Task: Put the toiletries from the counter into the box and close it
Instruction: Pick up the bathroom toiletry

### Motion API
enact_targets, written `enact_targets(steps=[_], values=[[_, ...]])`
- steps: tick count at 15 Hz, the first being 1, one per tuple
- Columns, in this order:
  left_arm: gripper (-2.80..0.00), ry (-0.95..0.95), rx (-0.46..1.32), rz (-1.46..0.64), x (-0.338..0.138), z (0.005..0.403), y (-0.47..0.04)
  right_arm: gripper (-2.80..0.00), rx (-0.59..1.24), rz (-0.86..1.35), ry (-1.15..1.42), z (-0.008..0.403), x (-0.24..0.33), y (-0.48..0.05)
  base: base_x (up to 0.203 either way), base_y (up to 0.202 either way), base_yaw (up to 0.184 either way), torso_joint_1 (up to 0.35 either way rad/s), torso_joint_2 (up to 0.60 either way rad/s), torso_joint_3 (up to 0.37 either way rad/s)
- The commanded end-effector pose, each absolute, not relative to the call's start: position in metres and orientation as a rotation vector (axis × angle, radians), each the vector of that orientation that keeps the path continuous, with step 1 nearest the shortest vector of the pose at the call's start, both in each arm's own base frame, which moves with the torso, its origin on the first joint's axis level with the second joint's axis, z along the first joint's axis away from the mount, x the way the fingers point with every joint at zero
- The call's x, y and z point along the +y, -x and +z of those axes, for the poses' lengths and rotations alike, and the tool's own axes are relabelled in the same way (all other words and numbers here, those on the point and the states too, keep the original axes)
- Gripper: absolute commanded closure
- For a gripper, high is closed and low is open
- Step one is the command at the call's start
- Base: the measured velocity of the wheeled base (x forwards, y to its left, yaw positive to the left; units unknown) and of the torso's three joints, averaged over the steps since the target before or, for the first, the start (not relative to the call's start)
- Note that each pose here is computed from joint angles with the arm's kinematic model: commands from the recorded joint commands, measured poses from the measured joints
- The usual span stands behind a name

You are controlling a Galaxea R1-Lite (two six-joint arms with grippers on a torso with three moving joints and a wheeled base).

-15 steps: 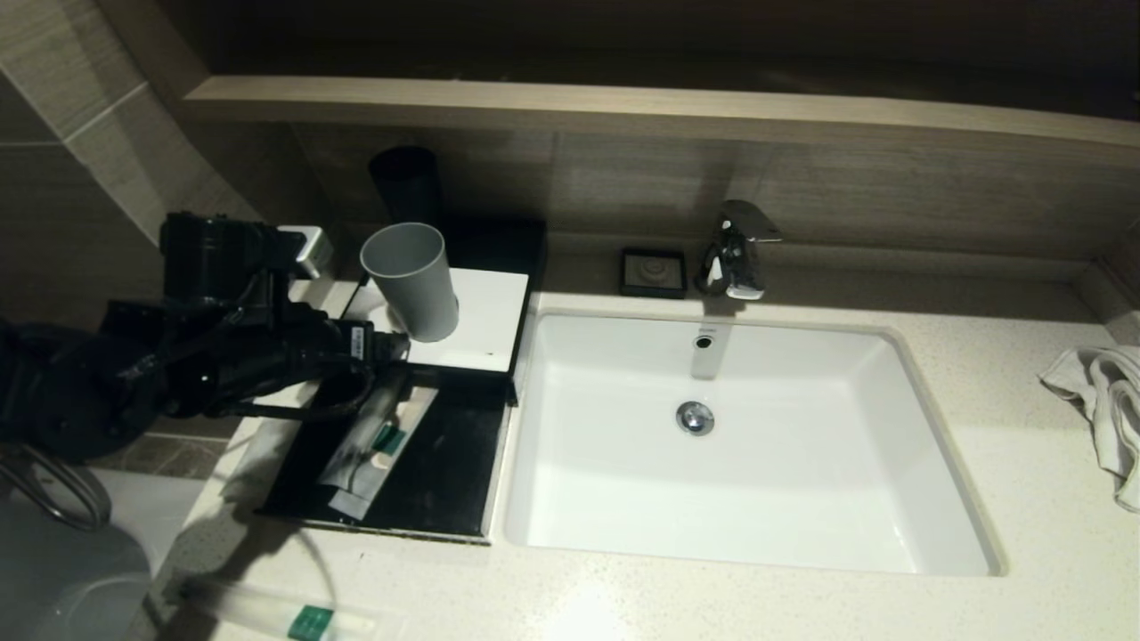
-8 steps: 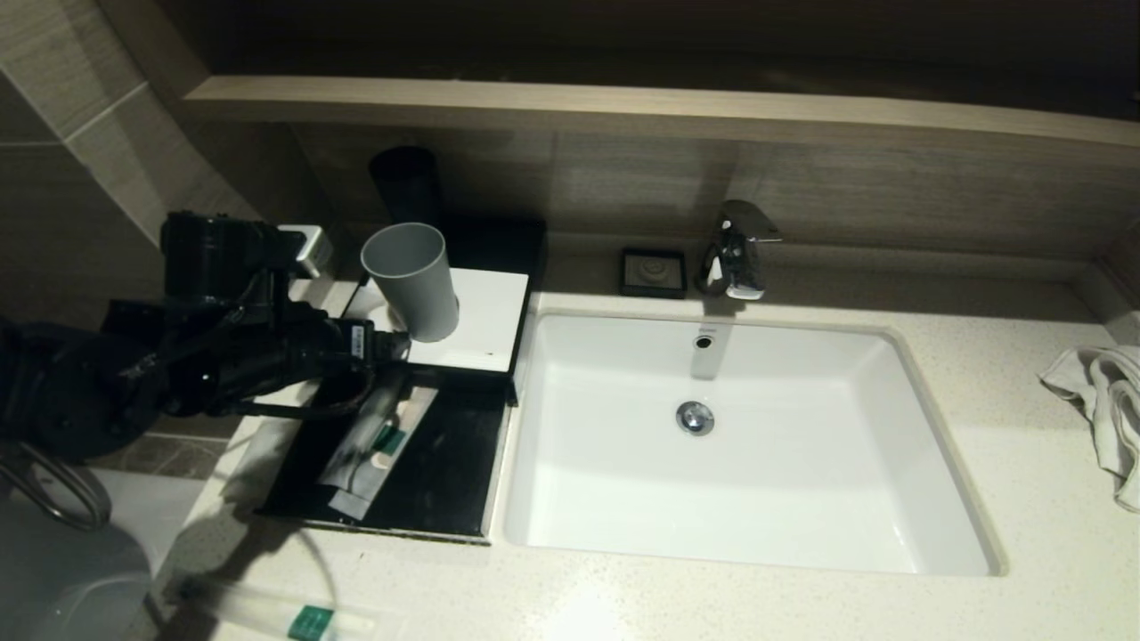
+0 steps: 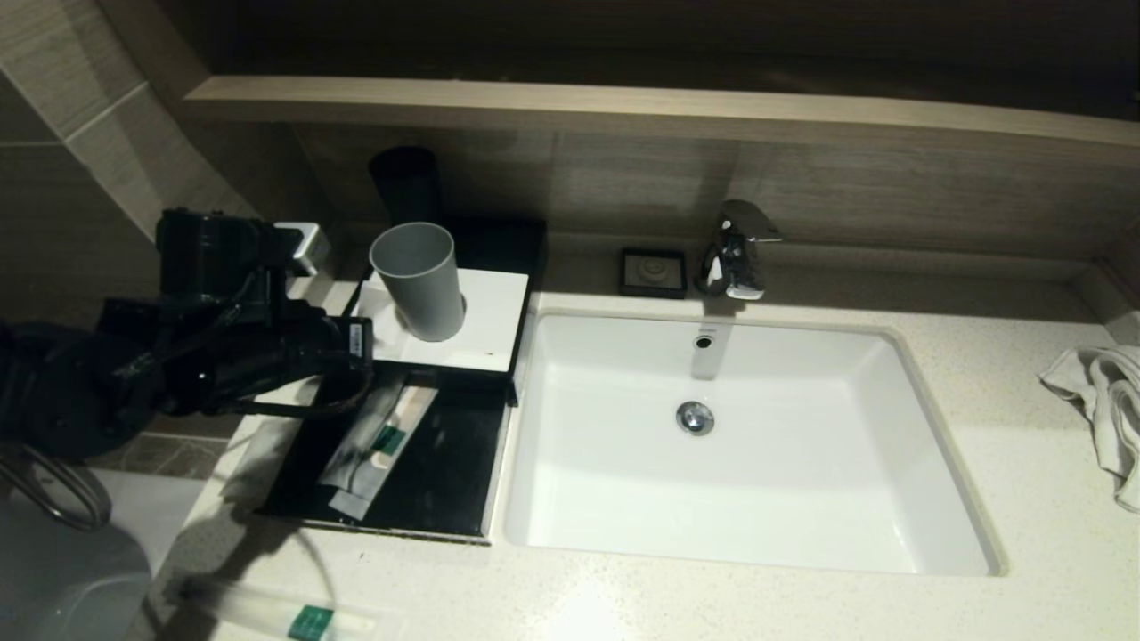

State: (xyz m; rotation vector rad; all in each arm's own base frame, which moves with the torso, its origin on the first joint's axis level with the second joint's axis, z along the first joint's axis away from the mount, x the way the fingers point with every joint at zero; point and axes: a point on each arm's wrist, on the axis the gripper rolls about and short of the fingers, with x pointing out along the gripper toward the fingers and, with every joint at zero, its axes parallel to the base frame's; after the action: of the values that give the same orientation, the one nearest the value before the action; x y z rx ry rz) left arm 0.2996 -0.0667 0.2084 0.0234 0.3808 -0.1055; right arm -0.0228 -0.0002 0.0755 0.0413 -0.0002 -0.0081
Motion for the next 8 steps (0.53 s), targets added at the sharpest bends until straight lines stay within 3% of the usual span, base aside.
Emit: enact_targets(steps=[1, 8], values=[[0.0, -0.022, 0.371, -0.101, -0.066, 0.211, -0.298, 0.0, 0.0, -0.008, -0.041, 0.075, 0.0, 0.023, 0.0, 0.0, 0.0, 0.0, 0.0, 0.0], [0.0, -0.014, 0.356, -0.056, -0.051, 0.217, -0.296, 0.0, 0.0, -0.008, -0.043, 0.075, 0.0, 0.023, 0.0, 0.0, 0.0, 0.0, 0.0, 0.0]])
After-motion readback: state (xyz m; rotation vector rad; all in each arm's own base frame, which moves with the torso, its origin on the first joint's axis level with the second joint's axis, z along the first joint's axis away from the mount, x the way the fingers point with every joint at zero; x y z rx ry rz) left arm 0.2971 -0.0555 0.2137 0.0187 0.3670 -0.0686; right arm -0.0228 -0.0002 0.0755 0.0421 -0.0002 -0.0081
